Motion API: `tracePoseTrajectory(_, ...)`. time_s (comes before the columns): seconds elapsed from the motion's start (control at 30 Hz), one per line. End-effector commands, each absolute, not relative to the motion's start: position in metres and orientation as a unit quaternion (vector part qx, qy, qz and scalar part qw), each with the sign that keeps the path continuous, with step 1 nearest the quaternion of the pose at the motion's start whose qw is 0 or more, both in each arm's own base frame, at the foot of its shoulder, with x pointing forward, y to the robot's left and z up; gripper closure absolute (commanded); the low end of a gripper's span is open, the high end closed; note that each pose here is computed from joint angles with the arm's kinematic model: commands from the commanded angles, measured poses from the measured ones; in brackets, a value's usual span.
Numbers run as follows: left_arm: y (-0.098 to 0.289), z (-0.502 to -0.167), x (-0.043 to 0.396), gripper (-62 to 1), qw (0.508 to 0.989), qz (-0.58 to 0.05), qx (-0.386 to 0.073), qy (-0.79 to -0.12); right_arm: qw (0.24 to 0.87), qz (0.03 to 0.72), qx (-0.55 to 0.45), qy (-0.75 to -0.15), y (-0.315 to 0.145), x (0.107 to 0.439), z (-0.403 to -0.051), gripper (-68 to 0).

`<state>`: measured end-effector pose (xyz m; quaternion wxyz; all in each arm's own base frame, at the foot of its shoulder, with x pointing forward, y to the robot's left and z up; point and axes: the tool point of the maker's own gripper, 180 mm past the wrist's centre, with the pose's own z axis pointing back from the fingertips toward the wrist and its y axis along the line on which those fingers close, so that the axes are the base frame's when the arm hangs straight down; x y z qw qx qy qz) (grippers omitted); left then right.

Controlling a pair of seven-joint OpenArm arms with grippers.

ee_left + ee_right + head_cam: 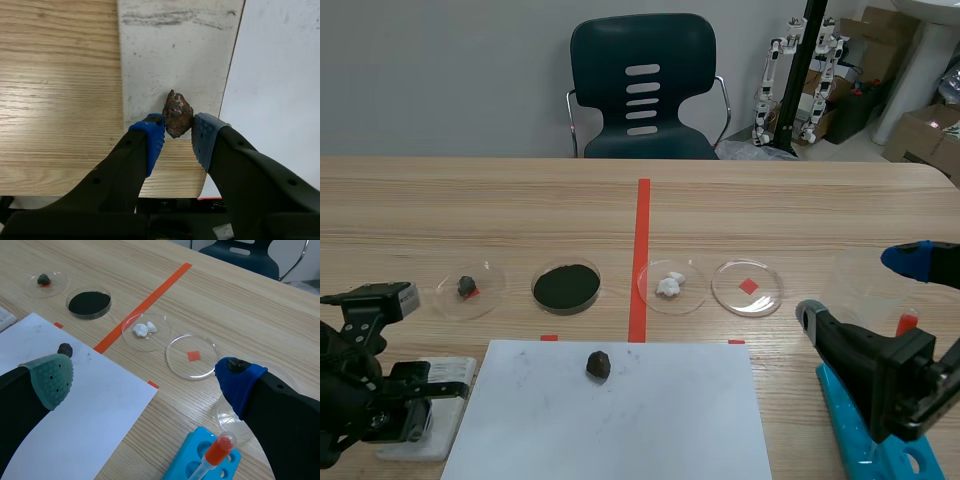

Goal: Rub the mineral on the streak plate below the first streak

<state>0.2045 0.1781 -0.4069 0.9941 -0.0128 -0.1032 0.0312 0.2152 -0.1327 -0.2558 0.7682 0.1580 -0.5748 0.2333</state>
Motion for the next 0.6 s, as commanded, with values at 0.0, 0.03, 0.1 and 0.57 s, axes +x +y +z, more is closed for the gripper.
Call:
tracePoseTrajectory(0.0, 0.176, -0.403, 0.211, -13.0, 0.992, 0.031, -0.015, -0.118, 0.756, 0.233, 0.162, -0.59, -0.13, 0.218, -0.244, -59.1)
tracePoseTrajectory(0.03, 0.175, -0.404, 0.211, -13.0, 0.992, 0.029, -0.016, -0.118, 0.756, 0.233, 0.162, -0.59, -0.13, 0.218, -0.244, -59.1)
tracePoseTrajectory(0.1, 0.174, -0.404, 0.211, -13.0, 0.992, 0.03, -0.018, -0.118, 0.756, 0.233, 0.162, -0.59, -0.13, 0.218, -0.244, -59.1)
tracePoseTrajectory(0.57, 0.158, -0.403, 0.214, -13.0, 0.99, 0.036, -0.06, -0.126, 0.756, 0.233, 0.162, -0.59, -0.13, 0.218, -0.244, -59.1)
